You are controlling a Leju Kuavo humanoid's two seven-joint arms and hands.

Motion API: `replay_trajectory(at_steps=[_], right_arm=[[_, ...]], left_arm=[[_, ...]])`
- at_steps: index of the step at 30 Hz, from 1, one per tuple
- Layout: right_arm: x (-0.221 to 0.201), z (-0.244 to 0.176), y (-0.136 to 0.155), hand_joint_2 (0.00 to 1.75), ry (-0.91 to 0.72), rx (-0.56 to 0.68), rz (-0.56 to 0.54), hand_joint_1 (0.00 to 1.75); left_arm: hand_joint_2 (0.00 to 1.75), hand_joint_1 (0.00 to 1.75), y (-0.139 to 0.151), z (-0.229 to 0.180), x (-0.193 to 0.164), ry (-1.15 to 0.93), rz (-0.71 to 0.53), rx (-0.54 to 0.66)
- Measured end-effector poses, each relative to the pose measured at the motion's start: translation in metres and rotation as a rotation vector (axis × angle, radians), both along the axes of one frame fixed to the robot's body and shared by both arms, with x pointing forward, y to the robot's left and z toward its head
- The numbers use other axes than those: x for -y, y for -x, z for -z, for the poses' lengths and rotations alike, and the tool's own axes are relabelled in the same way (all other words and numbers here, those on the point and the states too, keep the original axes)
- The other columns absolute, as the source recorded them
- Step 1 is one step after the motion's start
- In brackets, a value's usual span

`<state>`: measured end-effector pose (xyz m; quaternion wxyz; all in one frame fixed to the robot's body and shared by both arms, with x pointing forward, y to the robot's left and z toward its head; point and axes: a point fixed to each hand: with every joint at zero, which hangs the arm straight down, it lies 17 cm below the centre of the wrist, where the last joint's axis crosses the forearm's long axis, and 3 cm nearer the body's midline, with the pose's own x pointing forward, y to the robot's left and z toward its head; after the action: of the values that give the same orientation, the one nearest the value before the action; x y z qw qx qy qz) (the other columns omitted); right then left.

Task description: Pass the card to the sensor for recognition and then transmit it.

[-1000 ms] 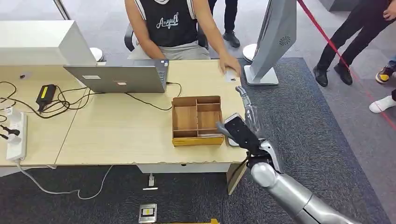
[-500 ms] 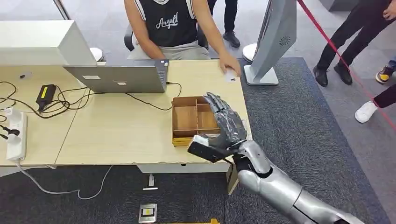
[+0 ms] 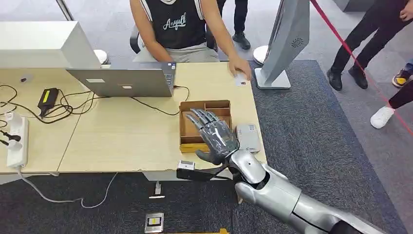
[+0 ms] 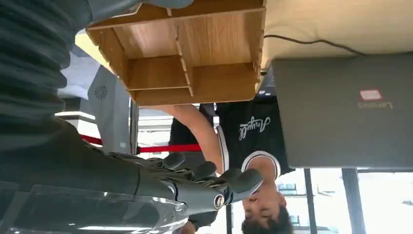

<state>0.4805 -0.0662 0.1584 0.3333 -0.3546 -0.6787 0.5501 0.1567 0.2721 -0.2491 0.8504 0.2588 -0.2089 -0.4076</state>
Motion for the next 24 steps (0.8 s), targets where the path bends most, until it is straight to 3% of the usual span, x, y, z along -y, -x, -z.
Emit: replay_trajectory(at_steps=[8,15,24], right_arm=[[-0.013,0.022,0.003,1.75,0.091,-0.047,-0.001,0.00],[0.008,0.039,-0.007,1.75,0.166,-0.083,0.141,0.00],[0.008,0.045,-0.007,1.75,0.180,-0.092,0.152,0.00]], left_arm=[[0.00,0.00,0.001,0.000,-0.001,-0.005,-0.007,-0.005],[0.00,0.00,0.003,0.001,-0.004,-0.011,-0.021,-0.012],[0.00,0.00,0.003,0.001,-0.004,-0.012,-0.022,-0.013]])
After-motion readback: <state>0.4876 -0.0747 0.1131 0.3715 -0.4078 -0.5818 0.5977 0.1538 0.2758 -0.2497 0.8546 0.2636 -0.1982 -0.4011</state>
